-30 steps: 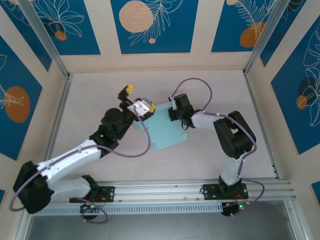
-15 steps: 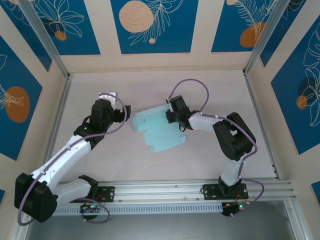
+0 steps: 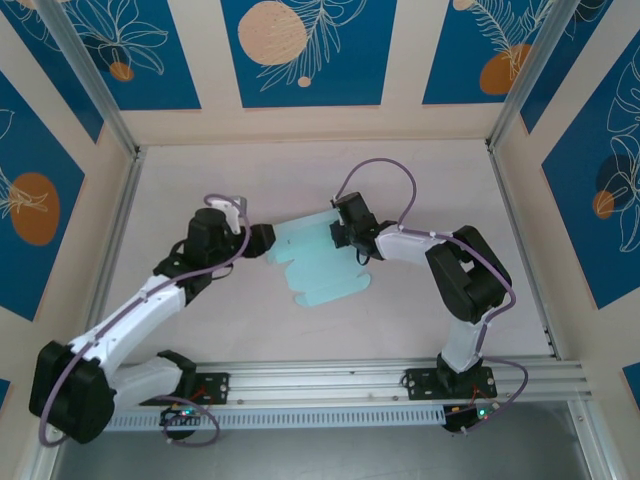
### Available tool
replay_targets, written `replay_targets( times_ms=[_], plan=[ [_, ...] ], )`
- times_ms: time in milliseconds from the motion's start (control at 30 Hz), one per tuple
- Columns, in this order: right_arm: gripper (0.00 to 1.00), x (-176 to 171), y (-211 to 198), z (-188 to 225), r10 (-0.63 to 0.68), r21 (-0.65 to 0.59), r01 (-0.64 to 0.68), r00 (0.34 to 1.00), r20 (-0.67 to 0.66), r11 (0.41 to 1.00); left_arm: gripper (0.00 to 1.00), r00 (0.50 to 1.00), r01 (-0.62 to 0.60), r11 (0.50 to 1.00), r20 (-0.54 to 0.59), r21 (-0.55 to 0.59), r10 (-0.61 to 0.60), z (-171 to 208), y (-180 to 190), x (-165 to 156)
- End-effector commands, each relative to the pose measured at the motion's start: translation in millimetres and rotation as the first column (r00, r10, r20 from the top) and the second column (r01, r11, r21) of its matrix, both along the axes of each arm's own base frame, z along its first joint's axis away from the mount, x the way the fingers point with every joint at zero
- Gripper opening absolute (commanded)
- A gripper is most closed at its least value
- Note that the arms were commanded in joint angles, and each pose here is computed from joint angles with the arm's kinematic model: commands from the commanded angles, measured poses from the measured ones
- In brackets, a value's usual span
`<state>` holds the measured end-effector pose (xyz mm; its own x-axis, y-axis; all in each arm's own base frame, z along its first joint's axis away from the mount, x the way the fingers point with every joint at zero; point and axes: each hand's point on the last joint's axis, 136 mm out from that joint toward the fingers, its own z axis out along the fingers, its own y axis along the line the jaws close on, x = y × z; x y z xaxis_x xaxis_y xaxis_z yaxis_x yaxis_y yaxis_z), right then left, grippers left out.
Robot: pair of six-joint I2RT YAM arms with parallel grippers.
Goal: Fold the paper box
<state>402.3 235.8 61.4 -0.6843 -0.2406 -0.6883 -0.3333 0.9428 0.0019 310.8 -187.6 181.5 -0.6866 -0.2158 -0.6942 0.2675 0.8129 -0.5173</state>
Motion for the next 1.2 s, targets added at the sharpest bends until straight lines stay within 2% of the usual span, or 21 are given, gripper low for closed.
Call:
replay_targets(
  times_ms=[0,167,367,433,600,733,867,933,1033,1167],
  plan=[
    [0.12,3,7,23,-0.009,0.022,0.008,0.999,0.042,1.0,0.59,0.99,0.076,0.991,-0.111,-0.108,-0.088,-30,-27,-9],
    [0.12,0,9,23,-0.005,0.02,0.004,0.999,0.04,1.0,0.56,0.987,0.068,0.997,-0.142,-0.04,-0.073,-54,-25,-3],
    [0.12,-3,7,20,-0.006,0.022,0.005,0.999,0.037,1.0,0.55,0.984,-0.045,0.996,-0.166,0.082,0.059,-84,1,10],
    [0.12,-5,8,21,-0.001,0.023,0.0,0.999,0.039,1.0,0.52,0.981,-0.094,0.99,-0.158,0.107,0.11,-89,11,18],
    [0.12,-8,6,22,0.002,0.02,-0.003,0.999,0.04,1.0,0.35,0.975,-0.193,0.971,-0.084,0.143,0.206,-81,32,39],
    [0.12,-10,7,21,0.004,0.019,-0.005,0.999,0.039,1.0,0.32,0.97,-0.227,0.965,-0.053,0.134,0.236,-70,40,51],
    [0.12,-8,6,19,-0.004,0.016,0.003,0.999,0.035,1.0,0.29,0.973,-0.225,0.972,-0.036,0.064,0.228,-53,35,53],
    [0.12,-8,7,16,-0.006,0.014,0.006,0.999,0.031,1.0,0.29,0.973,-0.23,0.973,-0.02,0.02,0.23,-41,35,50],
    [0.12,-7,6,12,-0.011,0.01,0.011,1.0,0.025,1.0,0.34,0.975,-0.219,0.976,0.021,-0.015,0.219,-19,35,43],
    [0.12,-6,9,11,-0.009,0.018,0.009,1.0,0.023,1.0,0.47,0.978,-0.205,0.975,0.062,0.082,0.2,-6,42,40]
  ],
)
